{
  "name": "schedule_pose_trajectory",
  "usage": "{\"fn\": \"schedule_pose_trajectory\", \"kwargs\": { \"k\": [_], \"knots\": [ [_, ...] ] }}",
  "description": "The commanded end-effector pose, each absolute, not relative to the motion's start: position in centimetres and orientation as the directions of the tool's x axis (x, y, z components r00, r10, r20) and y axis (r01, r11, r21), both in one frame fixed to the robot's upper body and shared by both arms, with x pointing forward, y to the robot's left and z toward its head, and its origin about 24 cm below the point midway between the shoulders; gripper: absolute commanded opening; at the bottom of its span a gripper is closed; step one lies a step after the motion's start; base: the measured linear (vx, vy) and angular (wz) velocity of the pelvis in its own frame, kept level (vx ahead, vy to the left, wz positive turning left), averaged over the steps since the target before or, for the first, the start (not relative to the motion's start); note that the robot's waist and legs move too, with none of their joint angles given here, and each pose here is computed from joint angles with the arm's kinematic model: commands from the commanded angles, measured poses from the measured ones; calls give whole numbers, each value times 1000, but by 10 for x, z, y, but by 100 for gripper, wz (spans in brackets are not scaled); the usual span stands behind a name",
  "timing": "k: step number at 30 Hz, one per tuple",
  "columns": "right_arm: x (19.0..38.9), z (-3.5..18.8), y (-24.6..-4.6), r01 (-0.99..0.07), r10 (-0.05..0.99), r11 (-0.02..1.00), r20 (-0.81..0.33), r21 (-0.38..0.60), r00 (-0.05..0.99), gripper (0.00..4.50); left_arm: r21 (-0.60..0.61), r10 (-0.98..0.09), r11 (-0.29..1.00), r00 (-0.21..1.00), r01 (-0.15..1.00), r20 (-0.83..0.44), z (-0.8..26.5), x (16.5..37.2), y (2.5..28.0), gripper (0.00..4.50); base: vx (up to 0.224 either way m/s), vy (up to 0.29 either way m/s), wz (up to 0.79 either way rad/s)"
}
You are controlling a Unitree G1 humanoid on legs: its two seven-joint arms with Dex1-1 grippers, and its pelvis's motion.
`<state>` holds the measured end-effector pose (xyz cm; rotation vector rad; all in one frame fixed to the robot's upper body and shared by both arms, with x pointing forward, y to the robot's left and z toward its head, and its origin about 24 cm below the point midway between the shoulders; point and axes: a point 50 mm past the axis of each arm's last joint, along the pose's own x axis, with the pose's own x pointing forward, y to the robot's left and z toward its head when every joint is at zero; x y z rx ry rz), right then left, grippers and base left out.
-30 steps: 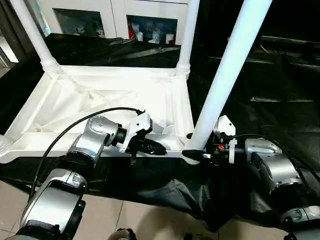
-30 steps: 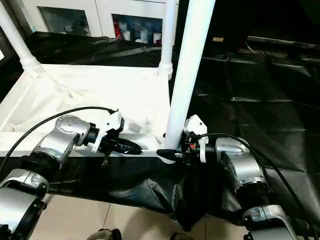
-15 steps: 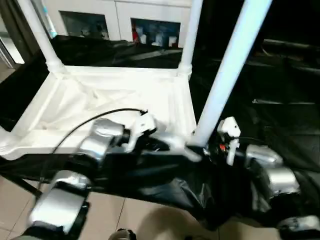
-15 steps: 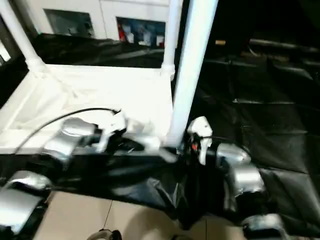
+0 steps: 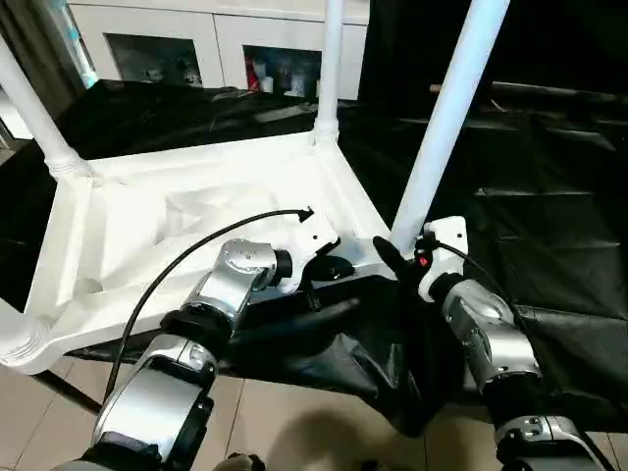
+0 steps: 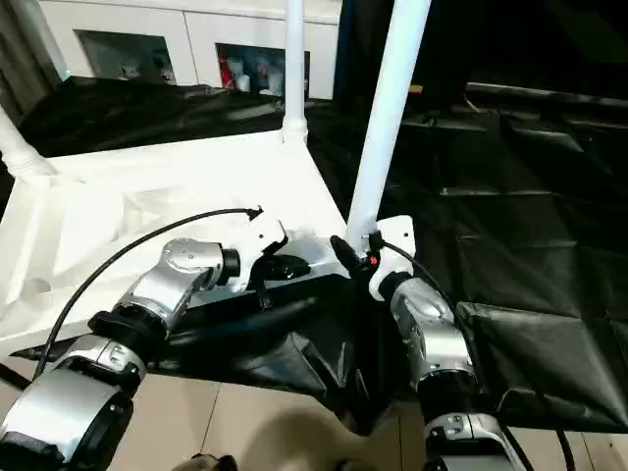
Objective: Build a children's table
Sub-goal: Rotate leg to tighten
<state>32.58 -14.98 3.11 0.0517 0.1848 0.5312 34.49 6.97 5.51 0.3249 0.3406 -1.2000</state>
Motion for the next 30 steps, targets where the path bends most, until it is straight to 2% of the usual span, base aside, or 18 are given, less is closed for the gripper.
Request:
{"fn": "schedule_pose_trajectory", "kwargs": {
  "k": [1, 5, 6, 8, 14, 19, 21, 23, 26, 30],
  "knots": [
    [314, 27, -100, -750, 754, 653, -187, 110, 629, 341, 57, -895, 240, 244, 969, -375, 61, 339, 41, 0, 0, 0, 0],
    [307, 34, -122, -859, 852, 504, -216, 92, 476, 341, 45, -905, 168, 172, 985, -388, 64, 339, 61, 0, 0, 0, 0],
    [306, 34, -124, -865, 857, 494, -219, 91, 467, 341, 44, -906, 161, 165, 986, -389, 64, 339, 63, 0, 0, 0, 0],
    [301, 40, -140, -907, 894, 409, -245, 99, 376, 341, 21, -910, 81, 82, 997, -406, 66, 335, 78, 0, 0, 0, 0],
    [300, 50, -160, -940, 913, 332, -276, 79, 299, 341, -52, -885, -44, -63, 998, -461, 66, 327, 108, 0, 49, -26, 0],
    [302, 54, -164, -951, 923, 296, -282, 91, 260, 341, -65, -879, -37, -64, 997, -473, 68, 327, 120, 0, 0, 0, 0],
    [302, 53, -164, -953, 924, 287, -288, 94, 250, 315, -60, -880, -26, -51, 998, -471, 69, 328, 121, 0, 0, 0, 0],
    [302, 53, -164, -954, 925, 285, -288, 95, 247, 315, -59, -881, -24, -49, 998, -471, 69, 329, 122, 0, 0, 0, 0],
    [301, 53, -162, -956, 932, 271, -279, 111, 232, 275, -59, -886, -20, -46, 998, -461, 71, 329, 122, 0, 0, 0, 0],
    [300, 51, -161, -954, 935, 270, -273, 129, 227, 262, -55, -889, -11, -35, 998, -456, 71, 329, 122, 0, 0, 0, 0]
  ]
}}
